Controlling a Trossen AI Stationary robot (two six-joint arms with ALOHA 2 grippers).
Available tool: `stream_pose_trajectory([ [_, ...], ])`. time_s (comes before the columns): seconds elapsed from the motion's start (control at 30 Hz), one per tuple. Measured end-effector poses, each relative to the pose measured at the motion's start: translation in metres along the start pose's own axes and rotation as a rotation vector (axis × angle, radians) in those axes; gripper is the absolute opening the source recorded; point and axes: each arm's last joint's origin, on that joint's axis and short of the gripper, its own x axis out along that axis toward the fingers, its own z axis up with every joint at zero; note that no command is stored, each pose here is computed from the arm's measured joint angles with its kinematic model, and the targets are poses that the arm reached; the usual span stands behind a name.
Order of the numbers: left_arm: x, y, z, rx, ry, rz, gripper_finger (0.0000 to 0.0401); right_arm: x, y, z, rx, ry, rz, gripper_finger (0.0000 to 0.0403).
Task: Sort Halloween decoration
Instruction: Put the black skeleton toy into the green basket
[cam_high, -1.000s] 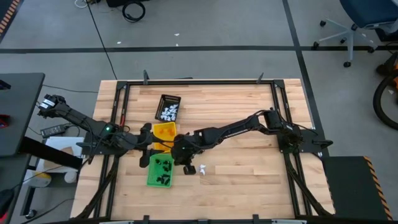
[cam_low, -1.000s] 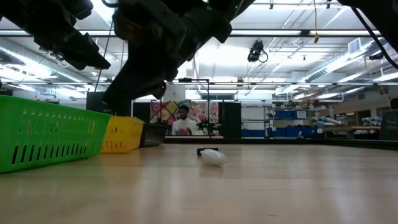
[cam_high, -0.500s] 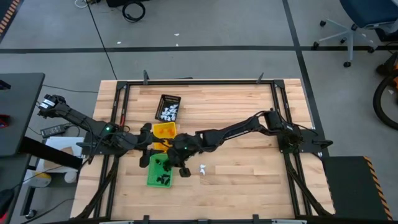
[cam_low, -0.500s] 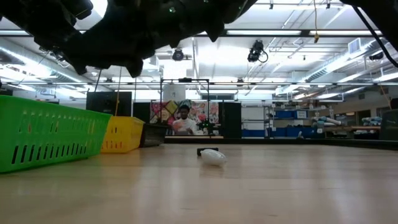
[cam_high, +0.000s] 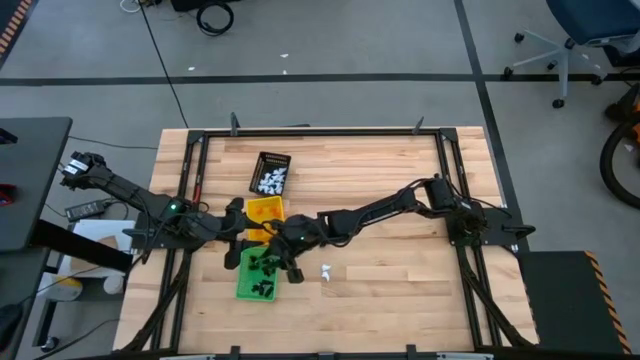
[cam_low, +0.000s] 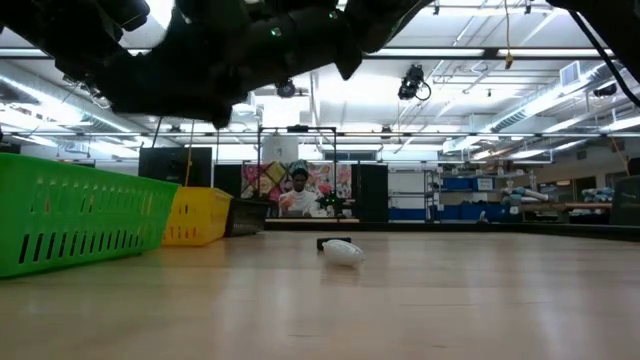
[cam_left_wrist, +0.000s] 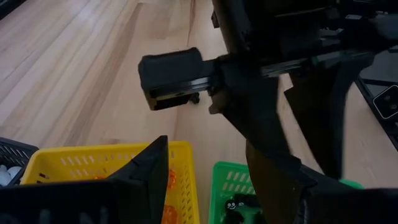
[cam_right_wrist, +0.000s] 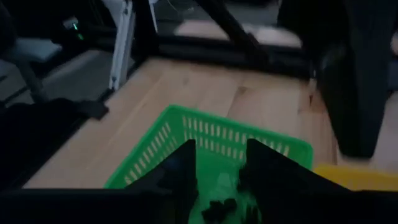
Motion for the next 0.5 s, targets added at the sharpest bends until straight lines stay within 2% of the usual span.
stream_pose_trajectory([
  [0.27,0.000,0.000,0.000,0.001,0.003,0.001,0.0189,-0.026,-0.002,0.002,0.046,0.244,-0.075,0.0153],
  [0.4,0.000,0.000,0.000,0.001,0.004,0.001,0.0189,-0.041,0.000,-0.007,0.070,0.428,-0.109,0.0154],
  [0.5,0.000,0.000,0.000,0.000,0.004,0.001,0.0189,-0.049,0.001,-0.022,0.096,0.611,-0.127,0.0154],
])
